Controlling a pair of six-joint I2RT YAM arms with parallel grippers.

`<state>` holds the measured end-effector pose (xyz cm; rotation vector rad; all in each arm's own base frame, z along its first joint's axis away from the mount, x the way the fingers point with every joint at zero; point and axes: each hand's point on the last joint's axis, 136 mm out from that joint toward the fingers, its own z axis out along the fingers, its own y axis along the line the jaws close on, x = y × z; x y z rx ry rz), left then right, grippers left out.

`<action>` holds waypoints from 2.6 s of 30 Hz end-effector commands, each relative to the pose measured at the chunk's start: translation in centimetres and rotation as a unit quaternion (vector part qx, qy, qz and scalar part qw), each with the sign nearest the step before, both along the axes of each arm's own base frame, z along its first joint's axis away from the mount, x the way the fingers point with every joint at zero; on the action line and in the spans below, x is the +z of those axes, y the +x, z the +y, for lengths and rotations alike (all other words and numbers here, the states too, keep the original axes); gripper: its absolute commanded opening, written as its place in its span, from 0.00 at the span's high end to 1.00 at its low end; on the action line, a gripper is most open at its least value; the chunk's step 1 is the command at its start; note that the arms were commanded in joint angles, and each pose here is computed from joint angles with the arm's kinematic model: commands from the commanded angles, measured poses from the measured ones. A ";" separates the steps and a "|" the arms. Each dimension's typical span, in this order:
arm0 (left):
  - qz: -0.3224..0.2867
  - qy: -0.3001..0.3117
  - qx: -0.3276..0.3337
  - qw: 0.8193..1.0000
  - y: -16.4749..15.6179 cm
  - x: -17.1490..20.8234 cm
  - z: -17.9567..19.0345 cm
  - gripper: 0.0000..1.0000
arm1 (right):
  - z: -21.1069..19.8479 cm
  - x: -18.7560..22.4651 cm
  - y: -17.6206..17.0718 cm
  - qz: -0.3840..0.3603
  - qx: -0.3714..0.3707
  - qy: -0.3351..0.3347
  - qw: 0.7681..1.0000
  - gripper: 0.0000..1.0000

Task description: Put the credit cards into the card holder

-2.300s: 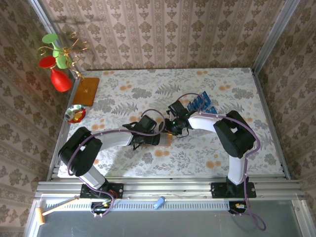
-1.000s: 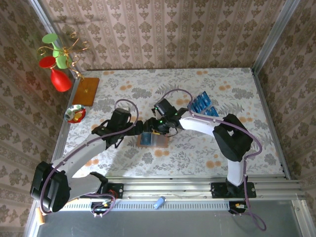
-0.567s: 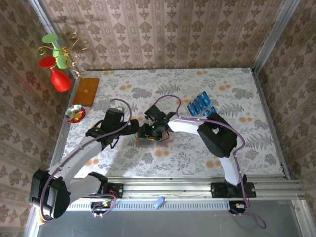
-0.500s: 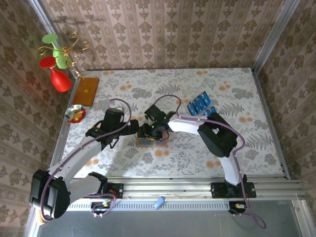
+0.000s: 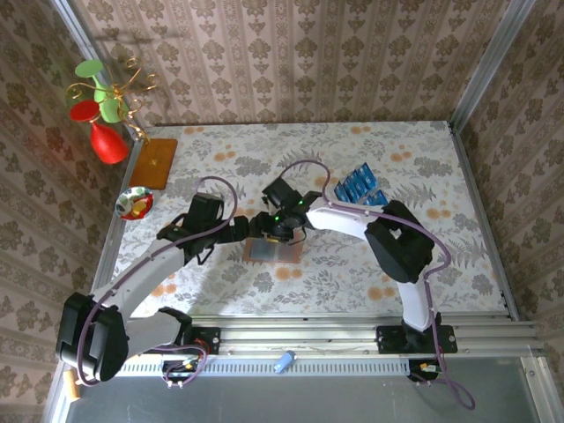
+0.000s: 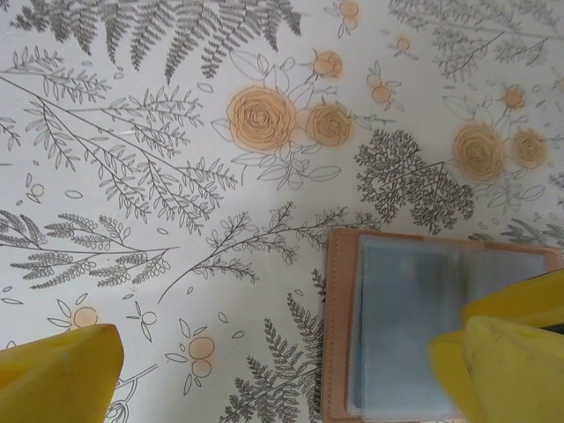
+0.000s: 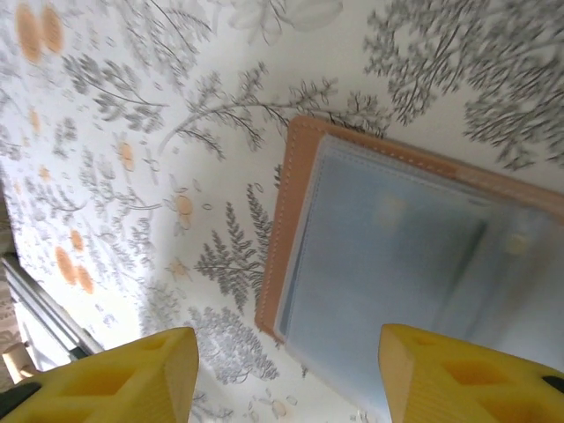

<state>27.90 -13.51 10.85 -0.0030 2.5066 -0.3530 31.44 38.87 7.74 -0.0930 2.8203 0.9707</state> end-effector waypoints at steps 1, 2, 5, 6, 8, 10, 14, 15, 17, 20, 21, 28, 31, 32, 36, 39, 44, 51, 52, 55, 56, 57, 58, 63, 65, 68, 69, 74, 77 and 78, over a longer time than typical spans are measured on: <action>0.012 0.003 -0.005 1.000 0.1 -1.1 -0.1 0.00 | -2.7 2.9 0.4 -0.028 -0.009 -0.007 1.000 0.42; 0.014 0.001 -0.008 1.000 0.1 -1.4 -0.3 0.00 | -3.6 3.2 0.4 -0.030 -0.013 -0.009 0.999 0.42; 0.021 -0.006 -0.015 1.000 0.3 -2.3 -0.8 0.00 | -6.5 3.5 0.6 -0.033 -0.028 -0.021 0.999 0.42; 0.023 -0.006 -0.016 1.000 0.3 -2.8 -0.9 0.00 | -7.6 3.6 0.8 -0.035 -0.035 -0.029 0.998 0.42; 0.029 -0.008 -0.017 0.999 0.2 -3.5 -1.1 0.00 | -9.9 4.0 1.2 -0.046 -0.044 -0.051 0.997 0.42; 0.035 -0.011 -0.021 0.999 0.1 -4.3 -1.3 0.00 | -12.5 4.2 1.7 -0.055 -0.052 -0.088 0.993 0.42; 0.050 -0.014 -0.032 0.998 -0.2 -5.6 -2.0 0.00 | -17.5 4.9 3.4 -0.075 -0.067 -0.164 0.981 0.42; 0.053 -0.013 -0.033 0.998 -0.3 -5.8 -2.1 0.00 | -18.8 5.1 4.0 -0.081 -0.070 -0.186 0.977 0.42; 0.054 -0.012 -0.035 0.998 -0.3 -6.1 -2.4 0.00 | -21.3 5.5 5.1 -0.092 -0.076 -0.240 0.963 0.43; 0.056 -0.012 -0.036 0.998 -0.3 -6.5 -2.8 0.00 | -24.3 6.0 6.4 -0.101 -0.080 -0.301 0.945 0.45; 0.057 -0.011 -0.037 0.998 -0.4 -6.7 -2.9 0.00 | -25.1 6.2 6.7 -0.102 -0.080 -0.318 0.939 0.46; 0.062 -0.008 -0.043 0.997 -0.3 -7.2 -4.0 0.00 | -29.6 8.0 6.8 -0.114 -0.090 -0.400 0.905 0.51; 0.062 -0.008 -0.047 0.997 -0.3 -7.4 -4.3 0.00 | -31.5 7.9 5.9 -0.106 -0.098 -0.416 0.898 0.52; 0.062 -0.008 -0.048 0.997 -0.3 -7.5 -4.4 0.00 | -32.1 7.8 5.6 -0.102 -0.101 -0.420 0.896 0.52; 0.062 -0.009 -0.050 0.997 -0.4 -7.6 -4.6 0.00 | -33.3 7.2 4.7 -0.089 -0.110 -0.419 0.897 0.53; 0.063 -0.011 -0.050 0.997 -0.5 -7.7 -4.8 0.00 | -33.7 6.3 4.2 -0.078 -0.109 -0.422 0.897 0.55; 0.063 -0.011 -0.052 0.997 -0.6 -7.9 -5.0 0.00 | -33.4 5.3 3.7 -0.068 -0.103 -0.415 0.901 0.57; 0.063 -0.011 -0.052 0.997 -0.6 -8.0 -5.2 0.00 | -32.9 4.0 3.5 -0.056 -0.099 -0.404 0.908 0.61; 0.064 -0.010 -0.052 0.997 -0.6 -8.0 -5.1 0.00 | -32.9 3.8 3.5 -0.054 -0.098 -0.402 0.909 0.62; 0.065 -0.010 -0.052 0.996 -0.6 -8.2 -5.1 0.00 | -32.5 3.6 3.5 -0.052 -0.096 -0.393 0.913 0.64; 0.064 -0.010 -0.052 0.997 -0.6 -8.1 -5.2 0.00 | -32.5 3.5 3.5 -0.052 -0.096 -0.391 0.914 0.65; 0.064 -0.010 -0.052 0.997 -0.5 -8.1 -5.2 0.00 | -32.4 3.5 3.5 -0.051 -0.095 -0.389 0.915 0.66; 0.065 -0.010 -0.053 0.996 -0.6 -8.2 -5.2 0.00 | -32.3 3.4 3.5 -0.050 -0.095 -0.388 0.915 0.69; 0.065 -0.010 -0.055 0.996 -0.5 -8.1 -5.4 0.00 | -32.1 3.2 3.4 -0.048 -0.092 -0.384 0.917 0.74; 0.064 -0.011 -0.055 0.996 -0.4 -8.1 -5.3 0.00 | -32.2 3.2 3.4 -0.048 -0.092 -0.385 0.917 0.74; 0.064 -0.010 -0.056 0.996 -0.5 -8.1 -5.4 0.00 | -32.2 3.9 3.6 -0.057 -0.098 -0.382 0.917 0.73; 0.064 -0.010 -0.055 0.996 -0.5 -8.1 -5.4 0.00 | -32.2 4.2 3.6 -0.060 -0.099 -0.382 0.917 0.73; 0.064 -0.011 -0.056 0.996 -0.4 -8.0 -5.5 0.00 | -32.6 6.1 4.0 -0.079 -0.107 -0.390 0.911 0.71; 0.063 -0.011 -0.057 0.996 -0.4 -8.0 -5.5 0.00 | -33.1 6.3 4.2 -0.080 -0.105 -0.407 0.904 0.70; 0.064 -0.011 -0.057 0.996 -0.3 -8.0 -5.5 0.00 | -33.3 6.3 4.3 -0.081 -0.103 -0.413 0.901 0.70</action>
